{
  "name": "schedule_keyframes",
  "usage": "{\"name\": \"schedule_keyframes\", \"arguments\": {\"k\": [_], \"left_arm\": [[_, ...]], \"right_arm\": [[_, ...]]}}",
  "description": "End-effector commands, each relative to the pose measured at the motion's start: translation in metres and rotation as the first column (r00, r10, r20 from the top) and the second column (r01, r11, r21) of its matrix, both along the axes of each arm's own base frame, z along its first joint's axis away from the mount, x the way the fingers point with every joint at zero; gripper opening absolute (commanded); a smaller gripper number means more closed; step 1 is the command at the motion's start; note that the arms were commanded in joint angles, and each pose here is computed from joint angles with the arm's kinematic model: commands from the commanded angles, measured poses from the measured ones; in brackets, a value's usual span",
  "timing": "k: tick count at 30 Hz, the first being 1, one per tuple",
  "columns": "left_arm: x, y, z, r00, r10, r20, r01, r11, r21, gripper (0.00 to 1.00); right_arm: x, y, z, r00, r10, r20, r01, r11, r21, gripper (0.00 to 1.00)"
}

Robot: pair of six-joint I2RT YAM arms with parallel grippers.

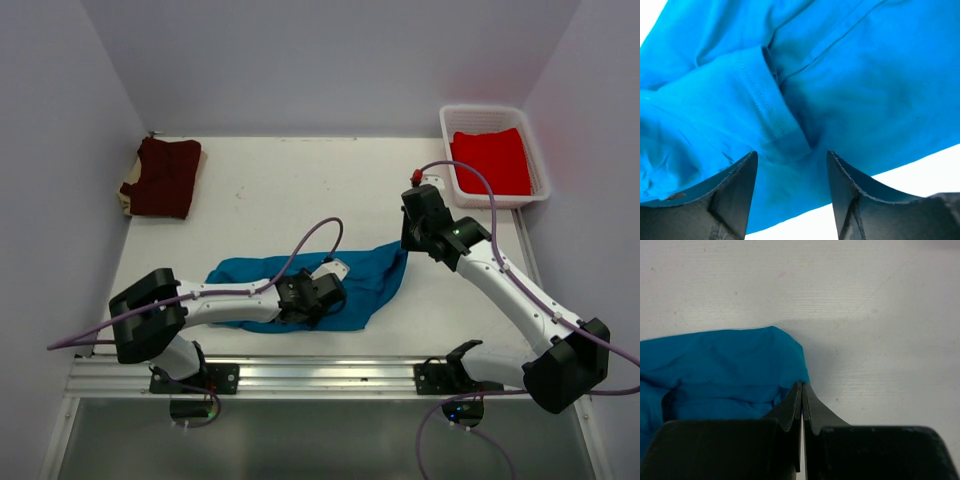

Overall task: Fold and stack the t-shirts
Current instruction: Flatten out the tshirt

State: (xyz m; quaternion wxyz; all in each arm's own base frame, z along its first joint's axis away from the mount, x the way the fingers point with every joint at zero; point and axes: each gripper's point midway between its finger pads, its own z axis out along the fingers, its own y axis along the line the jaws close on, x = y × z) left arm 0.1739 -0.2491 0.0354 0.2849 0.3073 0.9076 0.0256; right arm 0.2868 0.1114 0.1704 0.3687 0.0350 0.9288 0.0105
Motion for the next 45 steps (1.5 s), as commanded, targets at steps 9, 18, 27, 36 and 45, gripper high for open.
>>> {"name": "schedule_keyframes", "arguments": {"k": [9,18,27,36,45], "left_arm": [[0.002,-0.011,0.008,1.000,0.015,0.013,-0.014,0.998,-0.054,0.53],[0.003,-0.007,0.000,0.999,0.027,0.018,-0.026,0.999,-0.046,0.30],[-0.002,-0.012,-0.003,1.000,0.024,-0.003,-0.024,0.995,-0.100,0.50],[0.002,-0.014,0.002,0.999,0.044,0.022,-0.041,0.992,-0.119,0.35],[0.011,-0.010,0.010,0.994,0.088,0.070,-0.080,0.990,-0.116,0.52]], "right_arm": [[0.005,0.001,0.005,0.999,0.010,0.031,-0.010,1.000,0.011,0.00],[0.002,0.001,0.007,0.999,0.013,0.036,-0.013,1.000,0.022,0.00],[-0.001,0.000,0.009,0.999,0.010,0.040,-0.011,0.999,0.032,0.00],[-0.001,0.001,0.009,0.999,0.013,0.041,-0.014,0.999,0.033,0.00],[0.000,0.002,0.009,0.999,0.015,0.044,-0.016,0.999,0.036,0.00]]}}
